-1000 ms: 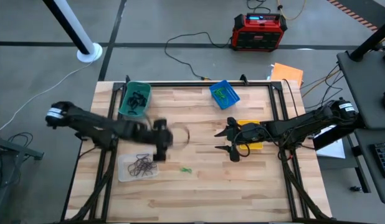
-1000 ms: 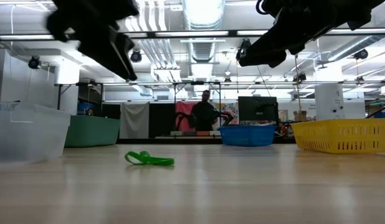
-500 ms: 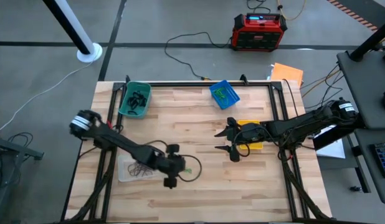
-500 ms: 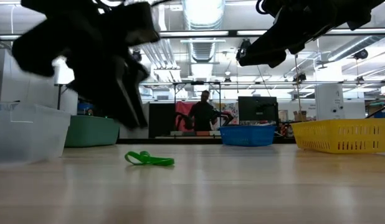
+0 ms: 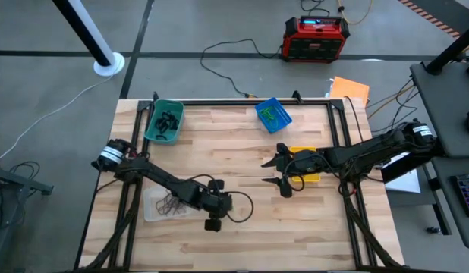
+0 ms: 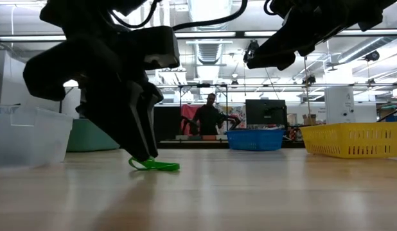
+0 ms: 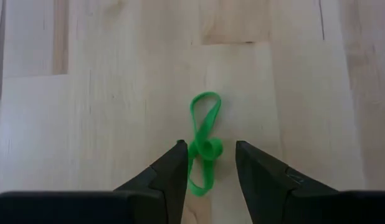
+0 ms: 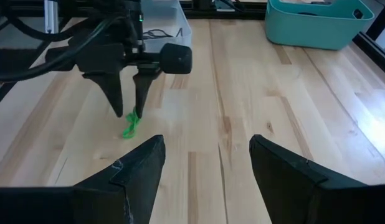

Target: Sort rubber bands into baskets

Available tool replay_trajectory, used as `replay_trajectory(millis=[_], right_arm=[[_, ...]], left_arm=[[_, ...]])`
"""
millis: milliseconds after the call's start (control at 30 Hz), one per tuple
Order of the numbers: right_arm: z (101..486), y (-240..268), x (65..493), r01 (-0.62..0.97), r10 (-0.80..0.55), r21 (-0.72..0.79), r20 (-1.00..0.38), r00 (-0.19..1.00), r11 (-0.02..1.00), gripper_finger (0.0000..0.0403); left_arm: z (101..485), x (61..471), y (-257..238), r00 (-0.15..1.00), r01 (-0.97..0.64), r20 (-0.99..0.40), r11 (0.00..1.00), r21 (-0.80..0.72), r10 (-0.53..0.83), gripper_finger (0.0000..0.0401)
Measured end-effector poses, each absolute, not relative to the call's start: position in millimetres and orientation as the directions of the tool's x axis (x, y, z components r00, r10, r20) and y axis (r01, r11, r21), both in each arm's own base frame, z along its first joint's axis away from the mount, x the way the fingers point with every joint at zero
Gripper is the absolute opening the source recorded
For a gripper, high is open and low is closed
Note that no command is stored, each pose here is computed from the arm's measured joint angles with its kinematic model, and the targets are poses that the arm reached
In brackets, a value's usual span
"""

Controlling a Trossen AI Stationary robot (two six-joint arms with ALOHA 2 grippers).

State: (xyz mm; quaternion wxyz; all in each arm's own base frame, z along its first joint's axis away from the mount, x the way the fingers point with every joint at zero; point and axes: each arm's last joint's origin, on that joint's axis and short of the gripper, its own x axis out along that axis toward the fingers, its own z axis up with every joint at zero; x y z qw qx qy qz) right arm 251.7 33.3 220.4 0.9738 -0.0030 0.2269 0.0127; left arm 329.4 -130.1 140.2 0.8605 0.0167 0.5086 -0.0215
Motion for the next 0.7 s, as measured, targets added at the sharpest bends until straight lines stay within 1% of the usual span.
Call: replay_trajectory(millis=[133,333,367,567,700], right_arm=[[220,33,252,-0.026,0.023,0.0,-0.443,0.896,1.0,0.0228],[220,33,252,-0.026,0.023,0.0,-0.444,0.896,1.0,0.0228],[220,33,252,-0.026,0.023,0.0,-0.444,0.896,1.0,0.0228],[220,33,251,-0.026,0.023,-0.001,-0.447,0.894,1.0,0.0228],[220,33,251,-0.026,0.023,-0.001,-0.449,0.893,1.0,0.0228]], left_arm=[[140,330,-129,0.481,0.07,-0.876,0.998,0.008,-0.027,0.0097],[139,330,-128,0.479,0.074,-0.877,0.997,-0.002,-0.038,0.0013],[139,330,-128,0.478,0.077,-0.877,0.997,-0.007,-0.043,0.0007],[139,331,-128,0.486,0.093,-0.873,0.996,0.005,-0.041,0.0001],[149,330,-130,0.528,0.119,-0.849,0.991,0.055,-0.016,0.0]])
